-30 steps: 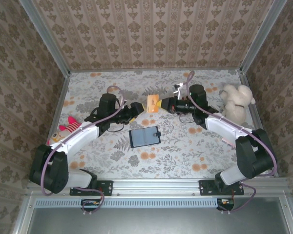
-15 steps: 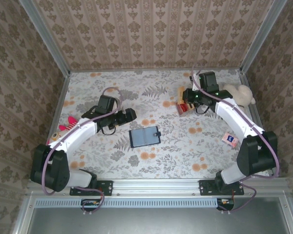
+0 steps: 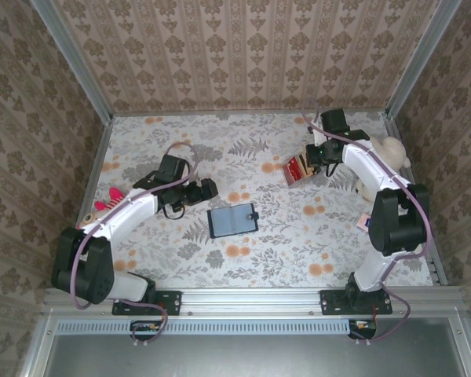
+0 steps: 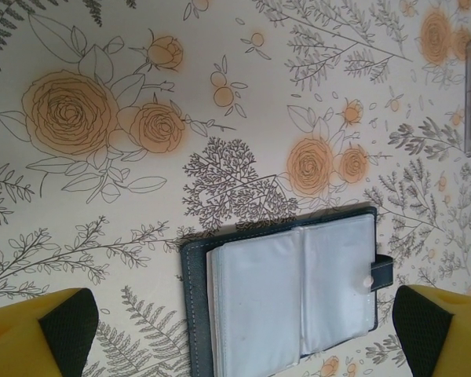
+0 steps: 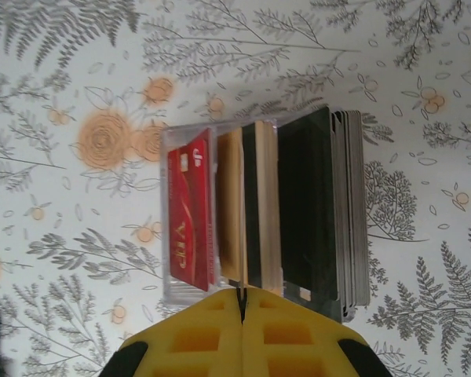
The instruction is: Take the credit cards out of the card holder
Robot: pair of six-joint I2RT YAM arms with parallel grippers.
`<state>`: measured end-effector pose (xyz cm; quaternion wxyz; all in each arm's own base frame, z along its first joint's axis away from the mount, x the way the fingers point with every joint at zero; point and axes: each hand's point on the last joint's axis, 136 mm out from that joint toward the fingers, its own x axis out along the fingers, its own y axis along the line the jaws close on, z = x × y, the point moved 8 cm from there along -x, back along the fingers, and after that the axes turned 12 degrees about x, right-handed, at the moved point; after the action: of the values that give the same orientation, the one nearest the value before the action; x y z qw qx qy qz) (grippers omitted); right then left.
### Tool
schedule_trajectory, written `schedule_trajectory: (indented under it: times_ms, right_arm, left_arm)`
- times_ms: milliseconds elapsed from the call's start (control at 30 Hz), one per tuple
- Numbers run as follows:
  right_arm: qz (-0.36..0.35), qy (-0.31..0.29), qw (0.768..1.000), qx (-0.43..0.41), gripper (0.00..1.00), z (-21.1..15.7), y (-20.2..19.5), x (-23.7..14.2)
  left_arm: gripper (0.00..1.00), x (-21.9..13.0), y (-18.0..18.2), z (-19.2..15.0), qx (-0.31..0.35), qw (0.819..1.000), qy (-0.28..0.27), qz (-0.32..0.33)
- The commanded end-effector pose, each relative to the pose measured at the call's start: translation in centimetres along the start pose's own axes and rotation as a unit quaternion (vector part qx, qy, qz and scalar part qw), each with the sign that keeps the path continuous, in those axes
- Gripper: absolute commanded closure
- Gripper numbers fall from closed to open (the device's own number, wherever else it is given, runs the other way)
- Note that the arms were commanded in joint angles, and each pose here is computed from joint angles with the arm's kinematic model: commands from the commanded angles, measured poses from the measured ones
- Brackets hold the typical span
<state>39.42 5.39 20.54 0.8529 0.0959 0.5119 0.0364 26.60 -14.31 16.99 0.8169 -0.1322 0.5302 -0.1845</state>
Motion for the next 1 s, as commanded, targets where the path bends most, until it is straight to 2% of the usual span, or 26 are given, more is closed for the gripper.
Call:
schedule_trajectory:
  times_ms: [0,233,533,967]
  right_arm:
    - [0.02,0.016,1.0,-0.012,1.0,0.3,-0.2,0.2]
    - [0.033,0.019,0.999,-0.016,1.0,1.3,-0.3,1.1]
    - [0.055,0.063,0.995,-0.047,1.0,0.6,-0.2,2.8]
    - [0.024,0.086,0.995,-0.048,0.96,0.8,-0.8,3.6]
  left_arm:
    - [0.0,0.1,0.1,0.3,0.0,1.0,0.005,-0.002]
    - [0.0,0.2,0.0,0.3,-0.003,1.0,0.007,-0.008]
    - [0.0,0.3,0.0,0.1,-0.003,1.0,0.01,-0.01]
    - [0.0,0.4,-0.2,0.1,0.0,1.0,0.008,-0.024]
